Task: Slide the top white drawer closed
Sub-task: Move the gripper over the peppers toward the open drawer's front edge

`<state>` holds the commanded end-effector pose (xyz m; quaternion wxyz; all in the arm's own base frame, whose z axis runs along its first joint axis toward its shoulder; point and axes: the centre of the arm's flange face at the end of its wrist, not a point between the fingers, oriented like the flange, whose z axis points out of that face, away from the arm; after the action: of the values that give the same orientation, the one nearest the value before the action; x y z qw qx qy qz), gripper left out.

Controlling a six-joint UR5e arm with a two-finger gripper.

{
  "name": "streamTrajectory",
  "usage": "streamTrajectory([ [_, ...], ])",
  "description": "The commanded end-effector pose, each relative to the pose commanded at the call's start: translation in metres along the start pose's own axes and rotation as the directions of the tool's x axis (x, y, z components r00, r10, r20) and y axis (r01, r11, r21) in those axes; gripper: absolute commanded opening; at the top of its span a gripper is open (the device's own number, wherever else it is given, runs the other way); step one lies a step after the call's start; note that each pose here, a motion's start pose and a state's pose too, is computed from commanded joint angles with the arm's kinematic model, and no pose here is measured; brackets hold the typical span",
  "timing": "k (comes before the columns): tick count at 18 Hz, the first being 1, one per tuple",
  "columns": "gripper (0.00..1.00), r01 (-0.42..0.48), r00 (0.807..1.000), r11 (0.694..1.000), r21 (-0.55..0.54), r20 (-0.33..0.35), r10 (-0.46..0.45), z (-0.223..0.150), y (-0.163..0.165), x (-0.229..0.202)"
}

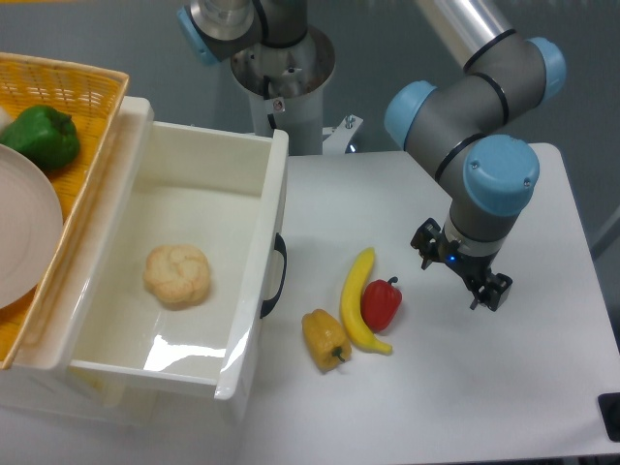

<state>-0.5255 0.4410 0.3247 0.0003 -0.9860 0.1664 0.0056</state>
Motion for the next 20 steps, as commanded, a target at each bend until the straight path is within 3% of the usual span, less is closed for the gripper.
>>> streamTrajectory([
  [8,1.00,0.027,0.999,1.000,-0.008,-0.017,-0.027,0.004,0.000,0.013],
  [12,1.00,0.140,0.990,0.990,-0.009,-0.028,-0.140,0.006,-0.001,0.023],
  [20,1.00,0.183,0.981,0.983,-0.025,-0.056,-0.184,0.021,-0.047,0.052],
])
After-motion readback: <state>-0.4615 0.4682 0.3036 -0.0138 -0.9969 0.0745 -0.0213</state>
